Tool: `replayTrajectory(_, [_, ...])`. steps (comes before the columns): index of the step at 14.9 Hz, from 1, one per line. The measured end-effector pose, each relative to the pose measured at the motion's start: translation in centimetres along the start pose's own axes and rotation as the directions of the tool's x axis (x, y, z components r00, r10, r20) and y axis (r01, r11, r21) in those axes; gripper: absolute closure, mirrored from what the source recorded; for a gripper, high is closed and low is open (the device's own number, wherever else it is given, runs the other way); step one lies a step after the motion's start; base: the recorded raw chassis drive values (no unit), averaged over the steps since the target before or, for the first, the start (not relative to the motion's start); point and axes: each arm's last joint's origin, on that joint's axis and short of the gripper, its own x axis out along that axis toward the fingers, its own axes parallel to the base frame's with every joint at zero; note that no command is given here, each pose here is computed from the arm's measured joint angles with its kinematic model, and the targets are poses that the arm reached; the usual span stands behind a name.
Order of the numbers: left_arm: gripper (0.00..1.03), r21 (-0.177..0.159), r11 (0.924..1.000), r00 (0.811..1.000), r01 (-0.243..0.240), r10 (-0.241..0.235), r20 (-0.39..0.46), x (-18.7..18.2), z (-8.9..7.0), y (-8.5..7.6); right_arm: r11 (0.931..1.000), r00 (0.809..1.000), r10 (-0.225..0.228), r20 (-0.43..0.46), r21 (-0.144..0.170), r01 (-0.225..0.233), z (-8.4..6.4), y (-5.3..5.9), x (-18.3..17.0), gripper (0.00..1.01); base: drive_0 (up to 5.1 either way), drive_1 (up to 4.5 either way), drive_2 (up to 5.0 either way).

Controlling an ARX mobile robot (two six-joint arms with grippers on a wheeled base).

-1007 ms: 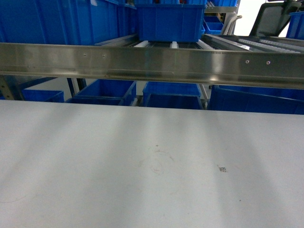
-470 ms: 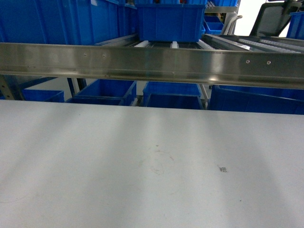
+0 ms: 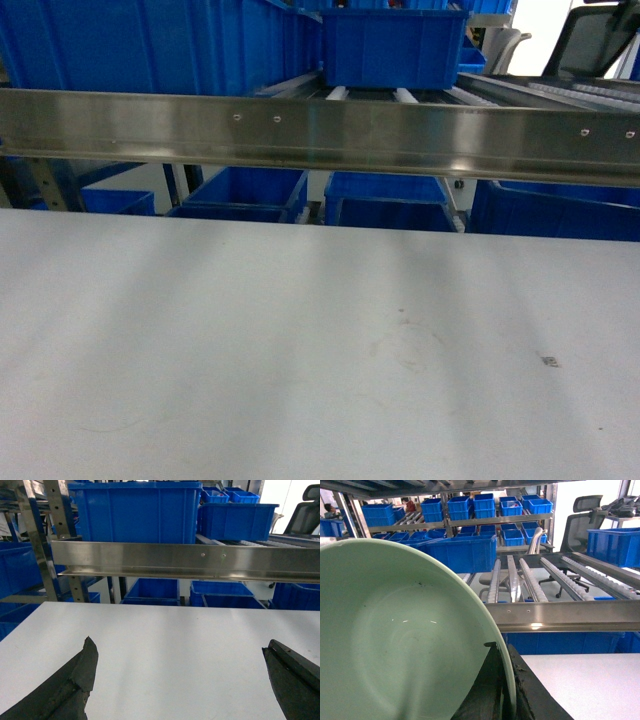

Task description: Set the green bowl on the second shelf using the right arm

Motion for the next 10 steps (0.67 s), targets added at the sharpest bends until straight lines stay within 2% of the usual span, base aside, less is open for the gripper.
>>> replayTrajectory(4, [0.05, 0.0, 1.0, 1.0, 0.0, 0.0, -0.001, 0.0, -0.01, 0.0, 1.0, 1.0, 0.0, 0.0, 0.0, 0.0, 0.0, 0.0, -0.02, 0.99, -4.9, 2.41, 2.4])
replayTrajectory(10, [0.05, 0.0, 1.0, 1.0, -0.001, 0.001, -0.001, 0.0, -0.01, 0.0, 1.0, 1.0, 0.001, 0.001, 0.0, -0.001, 0.0, 0.01, -0.01, 0.99, -4.8, 1.29, 3.5])
